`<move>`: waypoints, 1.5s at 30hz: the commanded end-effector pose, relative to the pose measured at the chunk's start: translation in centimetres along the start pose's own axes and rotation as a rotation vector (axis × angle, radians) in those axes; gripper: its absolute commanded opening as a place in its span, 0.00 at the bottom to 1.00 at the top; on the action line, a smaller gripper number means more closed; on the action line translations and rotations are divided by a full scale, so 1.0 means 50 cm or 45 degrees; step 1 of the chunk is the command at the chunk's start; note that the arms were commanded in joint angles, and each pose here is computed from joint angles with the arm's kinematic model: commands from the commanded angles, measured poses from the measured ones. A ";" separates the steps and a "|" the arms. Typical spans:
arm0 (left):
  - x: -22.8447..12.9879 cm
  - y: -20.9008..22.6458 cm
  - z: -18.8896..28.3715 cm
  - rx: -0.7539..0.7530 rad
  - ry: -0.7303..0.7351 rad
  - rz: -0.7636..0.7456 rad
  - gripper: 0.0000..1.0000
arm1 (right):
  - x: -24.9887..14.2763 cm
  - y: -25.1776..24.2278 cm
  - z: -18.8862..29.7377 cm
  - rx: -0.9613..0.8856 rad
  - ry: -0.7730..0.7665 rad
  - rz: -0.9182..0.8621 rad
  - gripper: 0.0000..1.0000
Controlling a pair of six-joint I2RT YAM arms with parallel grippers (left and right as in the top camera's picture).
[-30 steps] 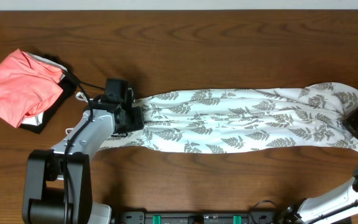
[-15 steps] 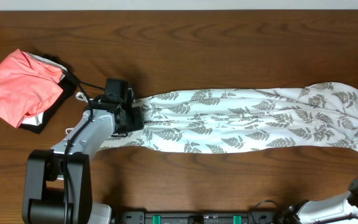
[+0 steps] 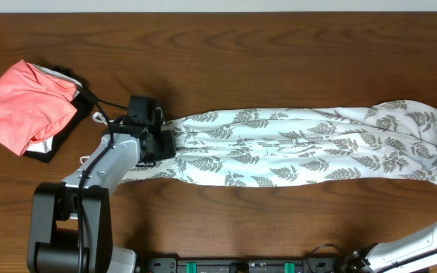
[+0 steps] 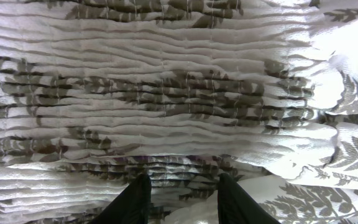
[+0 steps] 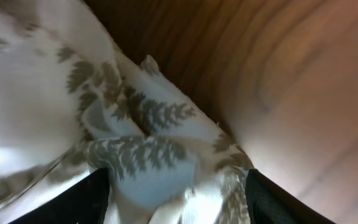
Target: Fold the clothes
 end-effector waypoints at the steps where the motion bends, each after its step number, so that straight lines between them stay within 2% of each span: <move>1: -0.006 0.009 -0.008 0.026 0.017 0.008 0.37 | -0.023 -0.006 -0.045 0.000 0.076 0.025 0.70; 5: -0.006 0.009 -0.008 0.027 0.020 0.008 0.36 | -0.034 0.018 -0.083 0.120 0.111 0.043 0.70; 12: -0.009 0.010 -0.008 0.031 0.027 0.010 0.36 | -0.008 0.072 -0.088 0.339 0.028 0.062 0.70; 34: -0.010 0.011 -0.008 0.032 0.030 0.010 0.37 | -0.011 0.046 -0.080 0.338 0.042 0.014 0.73; 41: -0.011 0.011 -0.008 0.033 0.032 0.011 0.37 | -0.008 0.054 -0.081 0.341 0.035 0.027 0.68; 45: -0.011 0.011 -0.008 0.033 0.032 0.011 0.37 | -0.007 0.062 -0.081 0.344 0.035 0.041 0.55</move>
Point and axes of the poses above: each gripper's point midway between its finger pads, its own z axis back along the fingers, its own y axis along the line the jaws close on, x = y × z, the point moved 3 cm from there along z, back along the fingers, and after that the axes turned 10 degrees about z, right-handed, at the moved point
